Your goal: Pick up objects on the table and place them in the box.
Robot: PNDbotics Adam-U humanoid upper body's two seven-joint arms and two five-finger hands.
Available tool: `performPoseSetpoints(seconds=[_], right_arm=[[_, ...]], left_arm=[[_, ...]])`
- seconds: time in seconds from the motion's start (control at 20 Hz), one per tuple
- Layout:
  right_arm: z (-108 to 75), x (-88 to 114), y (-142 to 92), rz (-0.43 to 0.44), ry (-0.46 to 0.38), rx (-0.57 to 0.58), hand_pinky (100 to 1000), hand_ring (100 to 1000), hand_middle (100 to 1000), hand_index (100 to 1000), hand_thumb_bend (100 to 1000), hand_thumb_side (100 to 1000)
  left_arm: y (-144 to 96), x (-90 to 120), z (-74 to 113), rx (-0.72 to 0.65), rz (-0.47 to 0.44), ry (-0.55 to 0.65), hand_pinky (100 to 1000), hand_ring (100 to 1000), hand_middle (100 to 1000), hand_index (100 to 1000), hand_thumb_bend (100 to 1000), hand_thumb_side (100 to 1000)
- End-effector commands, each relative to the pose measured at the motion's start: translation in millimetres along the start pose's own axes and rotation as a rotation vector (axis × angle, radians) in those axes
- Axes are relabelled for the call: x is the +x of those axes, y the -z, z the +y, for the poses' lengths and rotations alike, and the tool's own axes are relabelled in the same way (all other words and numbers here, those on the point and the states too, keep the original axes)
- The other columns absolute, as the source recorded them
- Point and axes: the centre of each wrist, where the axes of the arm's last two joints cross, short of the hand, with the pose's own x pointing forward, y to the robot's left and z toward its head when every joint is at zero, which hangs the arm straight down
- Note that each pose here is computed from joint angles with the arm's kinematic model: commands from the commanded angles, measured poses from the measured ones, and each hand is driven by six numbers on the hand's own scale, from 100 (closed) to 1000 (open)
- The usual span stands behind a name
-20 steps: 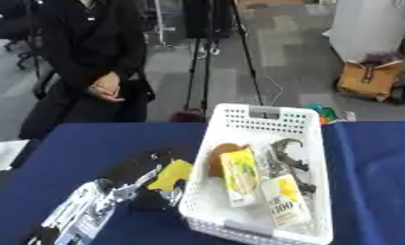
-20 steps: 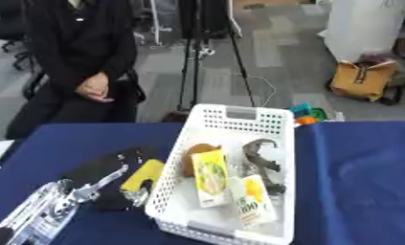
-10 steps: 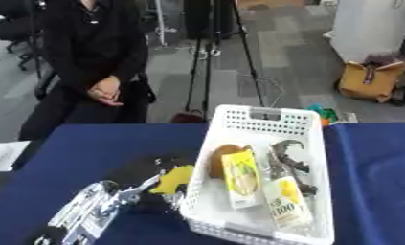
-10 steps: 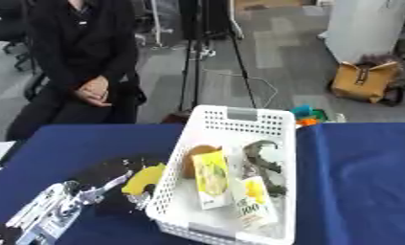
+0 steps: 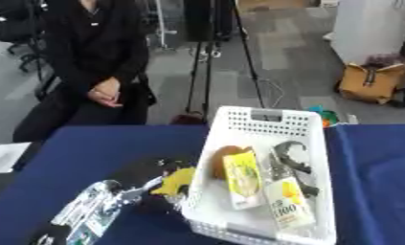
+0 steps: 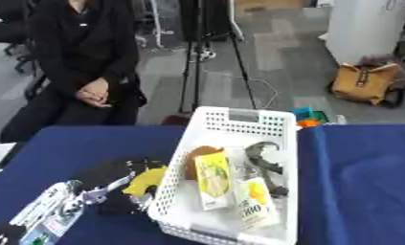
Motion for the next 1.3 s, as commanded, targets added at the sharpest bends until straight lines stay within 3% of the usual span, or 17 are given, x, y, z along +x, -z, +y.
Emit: performPoseSetpoints(seconds=[0.05, 0.45, 0.7, 0.95, 1.3], right_arm=[[-2.2, 6, 8, -0.037, 0.009, -0.006, 574, 528, 498, 670, 100, 894], [-1.4, 6, 8, -0.038, 0.018, -0.008, 574, 528, 498, 668, 100, 896], [-0.6, 7, 9, -0.041, 0.026, -0.009, 574, 528, 498, 668, 100, 896], [-0.4, 7, 9, -0.044, 0.029, -0.006, 575, 528, 498, 668, 100, 895], [-0.7, 7, 8, -0.042, 0.028, 0.001, 575, 527, 498, 669, 100, 895]], left_arm=[[-1, -4, 3.3, 0.023, 0.009, 0.057, 1000, 1000, 1000, 1000, 100, 829], [5, -4, 1.3, 0.017, 0.0, 0.088, 1000, 1000, 1000, 1000, 100, 861], [9, -11, -3.7, -0.018, 0.04, 0.098, 1000, 1000, 1000, 1000, 100, 804], [8, -16, -7.3, -0.034, 0.074, 0.097, 1000, 1000, 1000, 1000, 100, 830], [3, -22, 1.9, -0.022, 0.091, 0.078, 1000, 1000, 1000, 1000, 100, 792]])
